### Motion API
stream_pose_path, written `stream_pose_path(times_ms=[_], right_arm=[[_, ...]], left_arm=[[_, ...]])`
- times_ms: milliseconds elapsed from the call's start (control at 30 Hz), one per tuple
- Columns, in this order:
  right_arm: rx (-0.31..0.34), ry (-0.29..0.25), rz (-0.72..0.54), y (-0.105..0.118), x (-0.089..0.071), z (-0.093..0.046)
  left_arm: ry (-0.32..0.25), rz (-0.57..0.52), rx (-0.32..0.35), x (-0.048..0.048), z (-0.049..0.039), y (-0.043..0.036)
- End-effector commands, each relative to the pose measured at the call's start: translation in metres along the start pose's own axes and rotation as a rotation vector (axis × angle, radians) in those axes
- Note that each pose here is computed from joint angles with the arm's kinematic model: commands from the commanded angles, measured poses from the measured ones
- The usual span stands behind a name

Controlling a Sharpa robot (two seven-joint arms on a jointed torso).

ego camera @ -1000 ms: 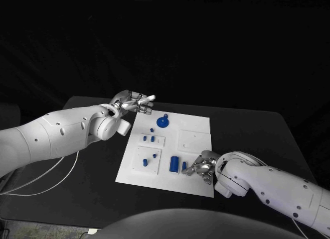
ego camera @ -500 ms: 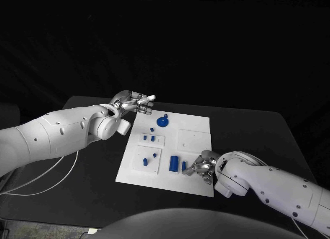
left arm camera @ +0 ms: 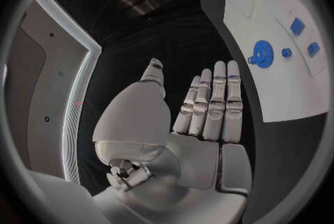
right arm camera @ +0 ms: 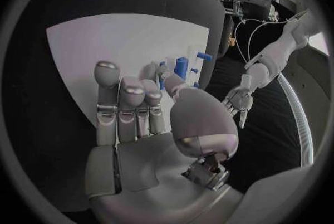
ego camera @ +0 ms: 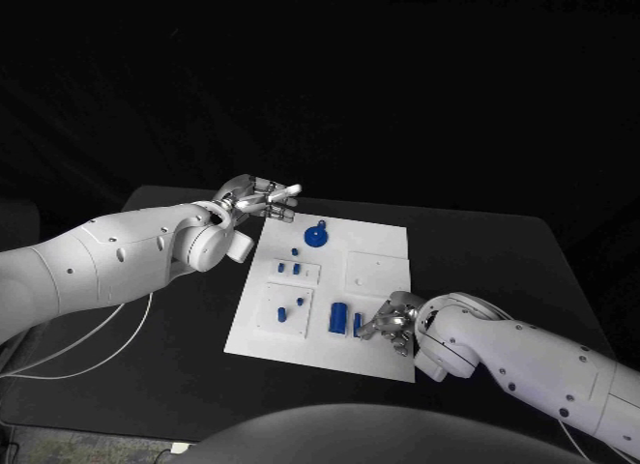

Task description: Assemble the parts on the task board

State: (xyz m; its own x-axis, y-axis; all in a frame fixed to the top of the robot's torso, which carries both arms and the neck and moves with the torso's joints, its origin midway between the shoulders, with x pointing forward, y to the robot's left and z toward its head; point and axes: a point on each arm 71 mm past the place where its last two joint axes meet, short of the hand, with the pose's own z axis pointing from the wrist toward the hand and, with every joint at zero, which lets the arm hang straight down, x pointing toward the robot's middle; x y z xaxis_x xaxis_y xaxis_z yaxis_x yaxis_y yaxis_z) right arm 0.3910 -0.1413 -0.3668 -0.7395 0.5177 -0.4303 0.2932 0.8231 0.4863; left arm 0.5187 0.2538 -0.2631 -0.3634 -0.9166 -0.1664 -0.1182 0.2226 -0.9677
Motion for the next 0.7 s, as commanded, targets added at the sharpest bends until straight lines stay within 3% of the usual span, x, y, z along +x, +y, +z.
stream_pose_path(times_ms=[33, 467, 700], right_arm=[[0.010, 0.005, 0.000, -0.002, 0.001, 0.001], [-0.006, 0.004, 0.024, -0.008, -0.007, -0.001], [-0.105, 0.009, 0.112, -0.006, -0.035, -0.008]], left_arm=[[0.016, -0.002, 0.007, 0.0022, 0.0004, -0.0012], [0.013, 0.000, 0.008, 0.0012, 0.0006, -0.0009], [-0.021, -0.005, 0.016, -0.0041, 0.0019, -0.0003]])
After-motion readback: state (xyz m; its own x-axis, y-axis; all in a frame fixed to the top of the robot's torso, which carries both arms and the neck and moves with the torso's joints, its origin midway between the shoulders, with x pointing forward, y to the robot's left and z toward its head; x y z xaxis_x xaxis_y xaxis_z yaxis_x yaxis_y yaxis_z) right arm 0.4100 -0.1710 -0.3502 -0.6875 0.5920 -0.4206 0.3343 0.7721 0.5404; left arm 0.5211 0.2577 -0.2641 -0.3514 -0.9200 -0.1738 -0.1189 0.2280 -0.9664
